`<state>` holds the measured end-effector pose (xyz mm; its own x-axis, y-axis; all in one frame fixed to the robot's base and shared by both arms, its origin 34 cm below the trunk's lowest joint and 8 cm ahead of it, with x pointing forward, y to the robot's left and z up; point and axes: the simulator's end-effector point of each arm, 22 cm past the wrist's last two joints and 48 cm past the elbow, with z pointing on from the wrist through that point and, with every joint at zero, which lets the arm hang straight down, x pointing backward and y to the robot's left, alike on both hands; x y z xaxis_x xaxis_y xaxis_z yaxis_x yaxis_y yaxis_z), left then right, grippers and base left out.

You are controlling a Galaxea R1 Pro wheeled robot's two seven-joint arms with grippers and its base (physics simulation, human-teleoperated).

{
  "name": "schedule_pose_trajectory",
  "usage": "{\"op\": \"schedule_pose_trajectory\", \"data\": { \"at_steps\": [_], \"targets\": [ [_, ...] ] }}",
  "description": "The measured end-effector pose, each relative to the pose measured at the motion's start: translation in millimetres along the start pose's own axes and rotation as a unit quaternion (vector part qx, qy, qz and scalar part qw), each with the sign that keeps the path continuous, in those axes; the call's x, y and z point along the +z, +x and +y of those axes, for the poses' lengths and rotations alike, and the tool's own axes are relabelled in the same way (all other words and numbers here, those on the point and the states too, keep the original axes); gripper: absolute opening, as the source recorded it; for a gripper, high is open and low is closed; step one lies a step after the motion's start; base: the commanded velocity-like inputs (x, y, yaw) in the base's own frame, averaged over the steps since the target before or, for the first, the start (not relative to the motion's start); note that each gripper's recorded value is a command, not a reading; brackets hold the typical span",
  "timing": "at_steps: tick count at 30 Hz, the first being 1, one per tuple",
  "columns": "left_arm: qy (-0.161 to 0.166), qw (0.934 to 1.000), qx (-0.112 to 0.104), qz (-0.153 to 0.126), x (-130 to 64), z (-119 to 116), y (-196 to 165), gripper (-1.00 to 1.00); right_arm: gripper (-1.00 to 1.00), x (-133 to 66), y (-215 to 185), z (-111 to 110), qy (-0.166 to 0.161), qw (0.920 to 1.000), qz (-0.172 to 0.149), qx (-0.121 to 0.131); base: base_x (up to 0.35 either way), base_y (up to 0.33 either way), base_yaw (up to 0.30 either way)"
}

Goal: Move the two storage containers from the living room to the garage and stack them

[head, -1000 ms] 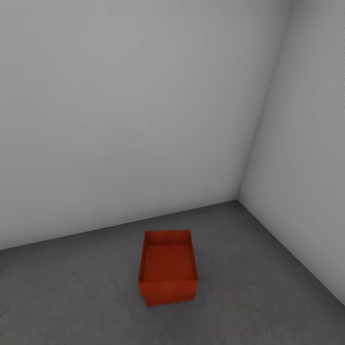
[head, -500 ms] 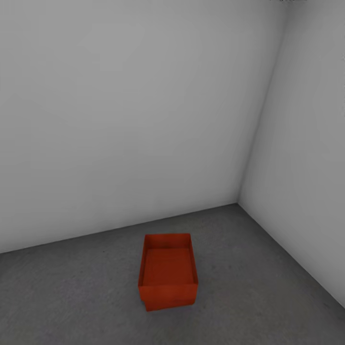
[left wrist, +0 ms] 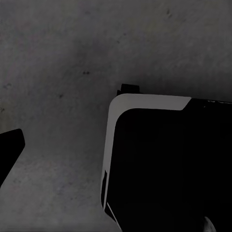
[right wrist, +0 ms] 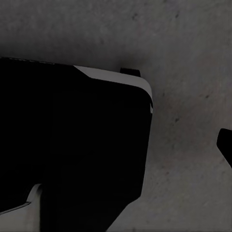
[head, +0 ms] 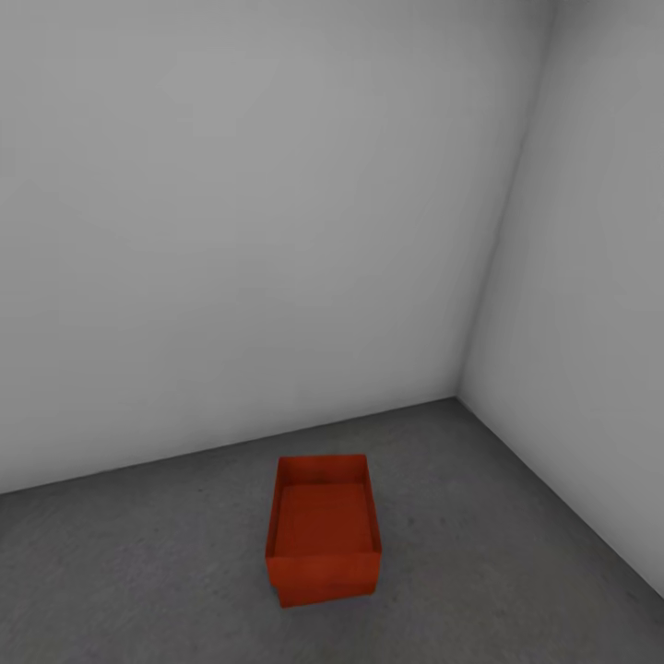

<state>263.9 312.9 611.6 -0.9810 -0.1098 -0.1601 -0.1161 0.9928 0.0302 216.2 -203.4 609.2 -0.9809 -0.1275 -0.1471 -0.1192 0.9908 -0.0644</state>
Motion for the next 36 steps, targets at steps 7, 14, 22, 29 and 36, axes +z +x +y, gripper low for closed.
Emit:
{"op": "schedule_pose_trajectory", "data": {
  "at_steps": [7, 14, 22, 29, 36],
  "targets": [
    [-0.004, 0.9999, -0.002, -0.011, -0.3, 2, -4, 1.00, 1.00, -0.1, 0, 0, 0.000, 1.0000, -0.001, 0.001, 0.000, 0.000, 0.000],
    [-0.007, 0.9999, -0.002, -0.014, -0.4, 4, -6, 1.00, 1.00, -0.1, 0, 0, 0.000, 1.0000, -0.001, 0.001, 0.000, 0.000, 0.000],
    [-0.006, 0.9998, -0.001, -0.019, -0.3, 2, -10, 1.00, 1.00, 0.0, -1, -1, 0.001, 1.0000, 0.000, 0.005, 0.000, 0.000, 0.000],
    [-0.003, 0.9998, -0.001, -0.020, -0.2, -1, -11, 1.00, 1.00, 0.2, -1, -2, 0.001, 1.0000, -0.001, 0.001, 0.000, 0.000, 0.000],
    [-0.003, 0.9998, 0.001, -0.021, -0.2, -1, -11, 1.00, 1.00, 0.0, -2, 0, 0.000, 1.0000, -0.002, 0.001, 0.000, 0.000, 0.000]
  ]
}}
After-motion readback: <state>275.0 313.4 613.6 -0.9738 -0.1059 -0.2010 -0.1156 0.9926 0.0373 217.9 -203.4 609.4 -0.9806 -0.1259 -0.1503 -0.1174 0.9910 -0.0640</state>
